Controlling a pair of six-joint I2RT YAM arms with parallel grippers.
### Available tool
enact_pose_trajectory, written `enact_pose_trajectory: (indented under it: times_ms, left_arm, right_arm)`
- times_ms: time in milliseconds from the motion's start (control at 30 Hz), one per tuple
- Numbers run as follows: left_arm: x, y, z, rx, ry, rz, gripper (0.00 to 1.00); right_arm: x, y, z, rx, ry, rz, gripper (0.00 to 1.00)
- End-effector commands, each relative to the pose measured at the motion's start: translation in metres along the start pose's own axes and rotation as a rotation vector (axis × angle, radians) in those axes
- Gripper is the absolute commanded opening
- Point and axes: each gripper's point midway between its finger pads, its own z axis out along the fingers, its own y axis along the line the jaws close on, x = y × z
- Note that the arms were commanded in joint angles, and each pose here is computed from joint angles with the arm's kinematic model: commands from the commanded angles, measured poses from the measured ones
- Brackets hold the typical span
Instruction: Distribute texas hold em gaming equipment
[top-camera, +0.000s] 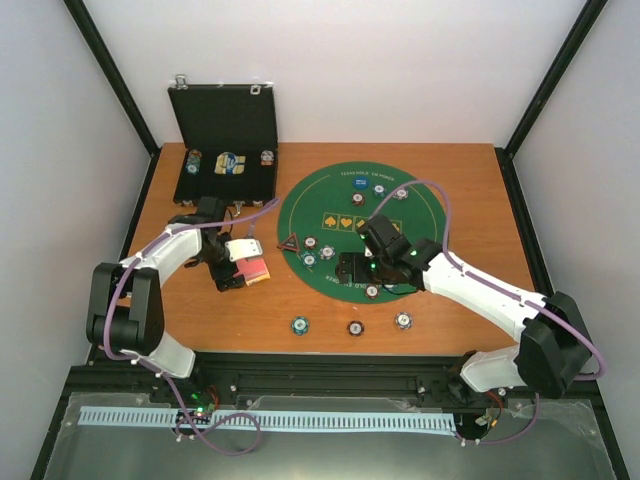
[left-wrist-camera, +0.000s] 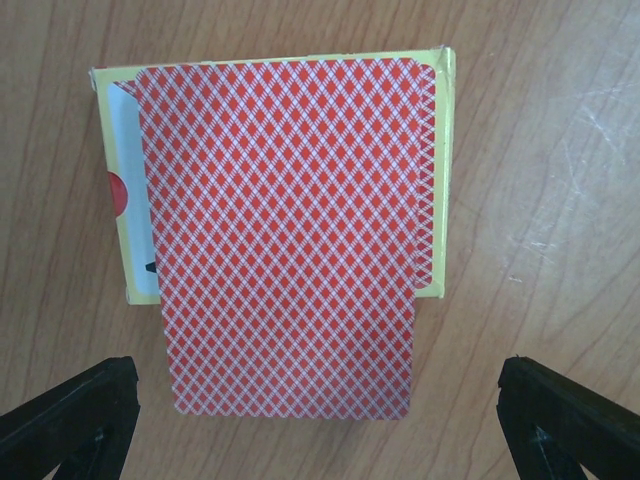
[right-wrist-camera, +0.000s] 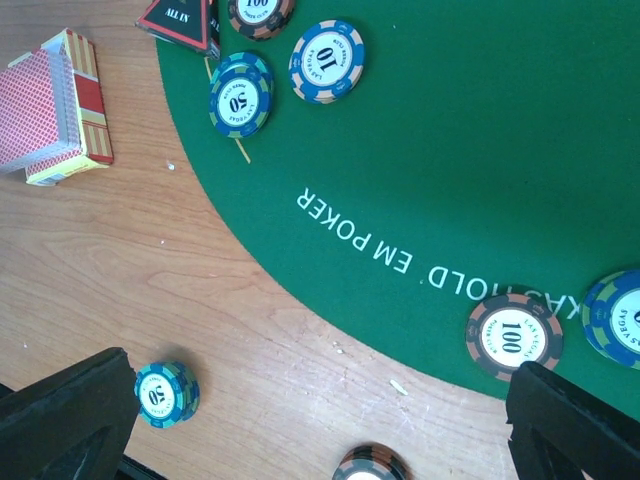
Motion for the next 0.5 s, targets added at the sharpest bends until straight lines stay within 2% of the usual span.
enact_pose_trajectory:
  times_ms: [0, 467]
  left_arm:
    - [-0.010, 0.009, -0.002, -0.029, -0.023, 0.056, 1.00]
    - [-0.011, 0.018, 0.012, -0.051, -0.006, 0.062, 1.00]
  right_arm:
    - [0.001, 0.001, -0.007, -0.001, -0.030, 0.004, 1.00]
    - [0.002, 0.002, -0.023, -0.007, -0.041, -0.001, 1.00]
